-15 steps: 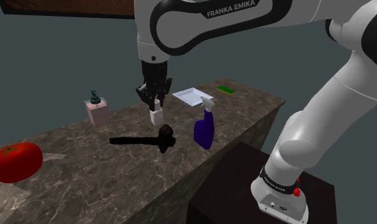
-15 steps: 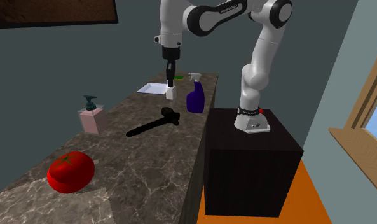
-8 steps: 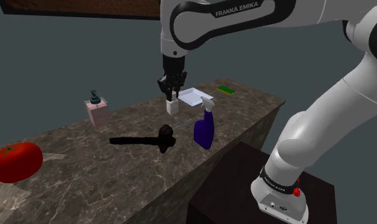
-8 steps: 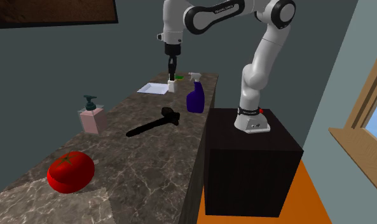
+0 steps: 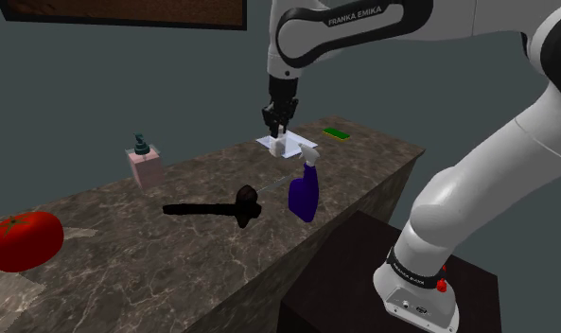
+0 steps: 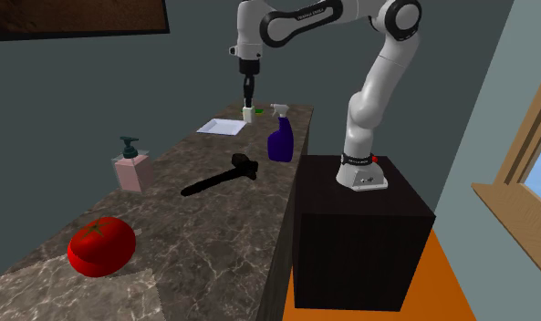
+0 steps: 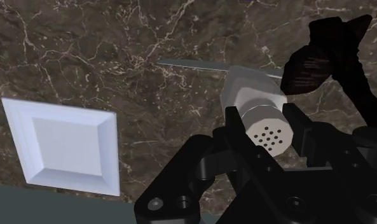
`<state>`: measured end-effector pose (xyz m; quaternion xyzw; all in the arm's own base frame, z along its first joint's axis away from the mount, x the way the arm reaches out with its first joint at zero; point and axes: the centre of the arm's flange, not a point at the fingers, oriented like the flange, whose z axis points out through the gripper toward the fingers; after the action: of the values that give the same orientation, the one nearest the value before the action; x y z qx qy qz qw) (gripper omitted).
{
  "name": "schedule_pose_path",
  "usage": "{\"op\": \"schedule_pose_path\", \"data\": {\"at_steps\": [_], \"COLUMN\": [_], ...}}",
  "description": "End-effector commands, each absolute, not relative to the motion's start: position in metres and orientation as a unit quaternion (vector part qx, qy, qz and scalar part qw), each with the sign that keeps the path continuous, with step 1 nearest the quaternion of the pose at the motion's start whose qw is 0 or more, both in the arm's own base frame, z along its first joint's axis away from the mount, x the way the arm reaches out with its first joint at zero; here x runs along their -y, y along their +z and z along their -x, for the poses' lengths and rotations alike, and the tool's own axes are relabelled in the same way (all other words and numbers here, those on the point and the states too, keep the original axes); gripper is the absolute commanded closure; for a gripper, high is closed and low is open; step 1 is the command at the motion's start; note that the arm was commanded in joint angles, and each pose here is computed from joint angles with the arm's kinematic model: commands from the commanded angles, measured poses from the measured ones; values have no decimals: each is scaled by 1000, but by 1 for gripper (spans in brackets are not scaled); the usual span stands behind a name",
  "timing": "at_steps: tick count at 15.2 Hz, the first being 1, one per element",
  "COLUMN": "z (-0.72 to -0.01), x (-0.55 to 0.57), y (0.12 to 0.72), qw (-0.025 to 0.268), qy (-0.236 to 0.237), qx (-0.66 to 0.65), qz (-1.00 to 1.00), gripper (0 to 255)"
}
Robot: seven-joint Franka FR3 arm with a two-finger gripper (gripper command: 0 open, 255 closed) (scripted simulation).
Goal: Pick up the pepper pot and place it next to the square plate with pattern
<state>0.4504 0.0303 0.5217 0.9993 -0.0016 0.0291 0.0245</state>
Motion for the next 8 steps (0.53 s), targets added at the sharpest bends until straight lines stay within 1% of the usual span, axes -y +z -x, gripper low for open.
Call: {"op": "schedule_pose_path", "data": {"at_steps": [1,8], "z": [-453,-459], "x": [-4,89], "y": [522,523], "qw": [25,25], "qy": [29,29], "qx": [1,1], "qz": [-999,-999], "gripper": [255,255]}}
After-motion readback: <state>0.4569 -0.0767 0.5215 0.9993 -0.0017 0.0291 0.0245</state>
